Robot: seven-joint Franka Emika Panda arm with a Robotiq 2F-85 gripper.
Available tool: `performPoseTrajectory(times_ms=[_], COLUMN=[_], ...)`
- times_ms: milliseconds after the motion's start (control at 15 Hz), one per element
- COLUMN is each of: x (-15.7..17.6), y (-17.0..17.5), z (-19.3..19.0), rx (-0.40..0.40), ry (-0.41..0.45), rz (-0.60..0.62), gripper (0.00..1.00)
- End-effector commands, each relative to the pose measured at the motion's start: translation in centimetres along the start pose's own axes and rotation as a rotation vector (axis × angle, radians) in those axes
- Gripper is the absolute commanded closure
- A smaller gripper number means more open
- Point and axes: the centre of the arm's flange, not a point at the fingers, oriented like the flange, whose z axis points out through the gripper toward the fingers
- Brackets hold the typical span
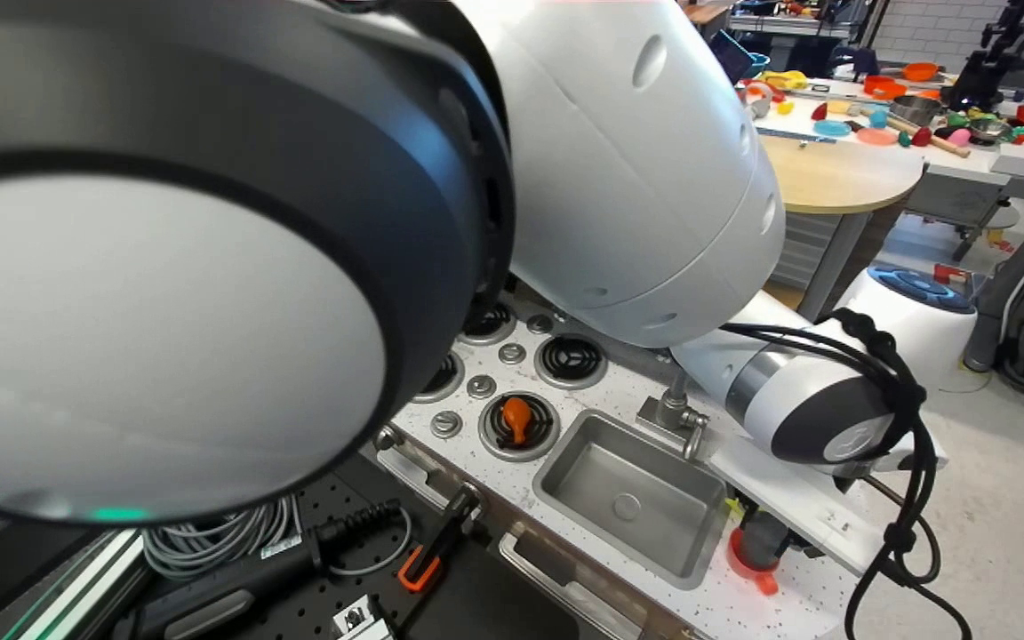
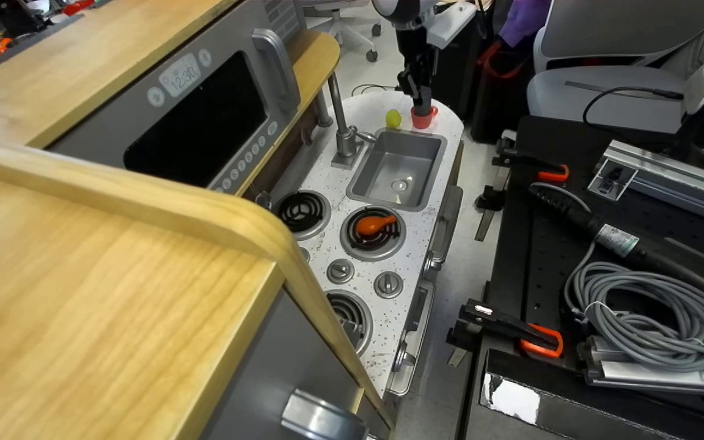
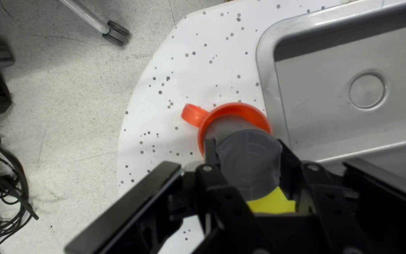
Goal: Pick up the grey object in the cup and place it on the counter.
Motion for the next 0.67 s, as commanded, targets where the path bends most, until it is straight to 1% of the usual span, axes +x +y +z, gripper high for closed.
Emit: performPoseTrajectory(times_ms=[0,267,400,600], x=[-1.5,-1.4,-1.3,-1.0], y=[1.5,4.1,5.2,6.3], z=[-3.5,-5.6,-5.4,-3.6], rx=[0.005,-0.008,-0.005,-0.016], ry=[-0.013,-0.015,-0.006,-0.004], rz=[0.025,0.077,0.115,0.194], gripper=[0.84,0.84,0.84,0.84])
